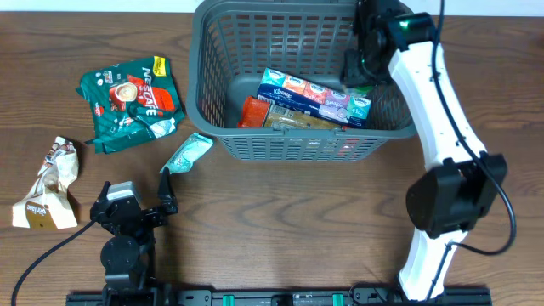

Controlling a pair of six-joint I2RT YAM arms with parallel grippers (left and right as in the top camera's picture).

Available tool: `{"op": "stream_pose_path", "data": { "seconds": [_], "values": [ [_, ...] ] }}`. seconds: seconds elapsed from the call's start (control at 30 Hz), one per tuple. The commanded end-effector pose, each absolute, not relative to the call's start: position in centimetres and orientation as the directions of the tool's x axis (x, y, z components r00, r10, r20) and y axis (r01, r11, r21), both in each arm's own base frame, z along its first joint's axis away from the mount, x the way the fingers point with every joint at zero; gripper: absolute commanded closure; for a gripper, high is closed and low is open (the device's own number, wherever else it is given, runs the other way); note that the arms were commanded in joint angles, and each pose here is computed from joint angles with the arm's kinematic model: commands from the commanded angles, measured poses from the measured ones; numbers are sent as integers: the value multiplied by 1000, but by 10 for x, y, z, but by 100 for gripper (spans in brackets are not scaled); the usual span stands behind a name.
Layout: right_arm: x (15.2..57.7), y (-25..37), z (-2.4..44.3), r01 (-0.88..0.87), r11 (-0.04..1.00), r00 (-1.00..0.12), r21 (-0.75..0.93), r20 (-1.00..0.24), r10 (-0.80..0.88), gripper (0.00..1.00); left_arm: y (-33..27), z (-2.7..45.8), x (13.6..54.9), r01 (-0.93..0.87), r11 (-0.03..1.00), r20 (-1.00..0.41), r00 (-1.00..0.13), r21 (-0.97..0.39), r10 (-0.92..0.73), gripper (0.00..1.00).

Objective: Pack container
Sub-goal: 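Lift the jar with the right gripper and carry it over the basket, then lower the jar into the basket's right side and open the right gripper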

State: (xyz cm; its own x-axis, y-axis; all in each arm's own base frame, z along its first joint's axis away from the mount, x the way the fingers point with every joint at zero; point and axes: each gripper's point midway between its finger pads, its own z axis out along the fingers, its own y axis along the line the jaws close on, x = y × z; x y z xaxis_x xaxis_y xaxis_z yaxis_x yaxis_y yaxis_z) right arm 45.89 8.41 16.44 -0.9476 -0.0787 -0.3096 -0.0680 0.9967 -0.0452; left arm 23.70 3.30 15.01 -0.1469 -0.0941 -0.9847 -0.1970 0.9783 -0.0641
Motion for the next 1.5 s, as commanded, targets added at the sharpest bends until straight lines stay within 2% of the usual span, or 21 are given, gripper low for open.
{"op": "stream_pose_path", "data": {
  "seconds": [0.0,0.23,0.7,1.07,1.3,1.33,1.37,1.4,1.43,1.47],
  "values": [
    [465,85,156,-86,994,-950,-68,-296,-102,99,36,134,236,-217,975,-977,-192,-51,-94,1],
    [466,85,127,-90,993,-967,-78,-231,-106,99,36,134,236,-217,975,-977,-192,-51,-94,1],
    [485,66,134,30,987,-948,-158,-318,-22,99,36,134,236,-217,975,-977,-192,-51,-94,1],
    [505,69,141,47,988,-916,-146,-401,-16,99,36,134,236,-217,975,-977,-192,-51,-94,1],
    [506,71,141,44,990,-914,-137,-405,-16,99,36,134,236,-217,975,-977,-192,-51,-94,1],
    [506,71,141,42,990,-914,-138,-405,-17,91,36,134,236,-217,975,-977,-192,-51,-94,1],
    [506,71,141,40,990,-914,-139,-404,-20,73,36,134,236,-217,975,-977,-192,-51,-94,1],
    [506,71,141,36,990,-915,-140,-403,-24,47,36,134,236,-217,975,-977,-192,-51,-94,1],
    [506,72,141,30,990,-916,-136,-400,-28,26,36,134,236,-217,975,-977,-192,-51,-94,1],
    [505,74,140,17,991,-917,-130,-396,-36,16,36,134,236,-217,975,-977,-192,-51,-94,1]
  ]
}}
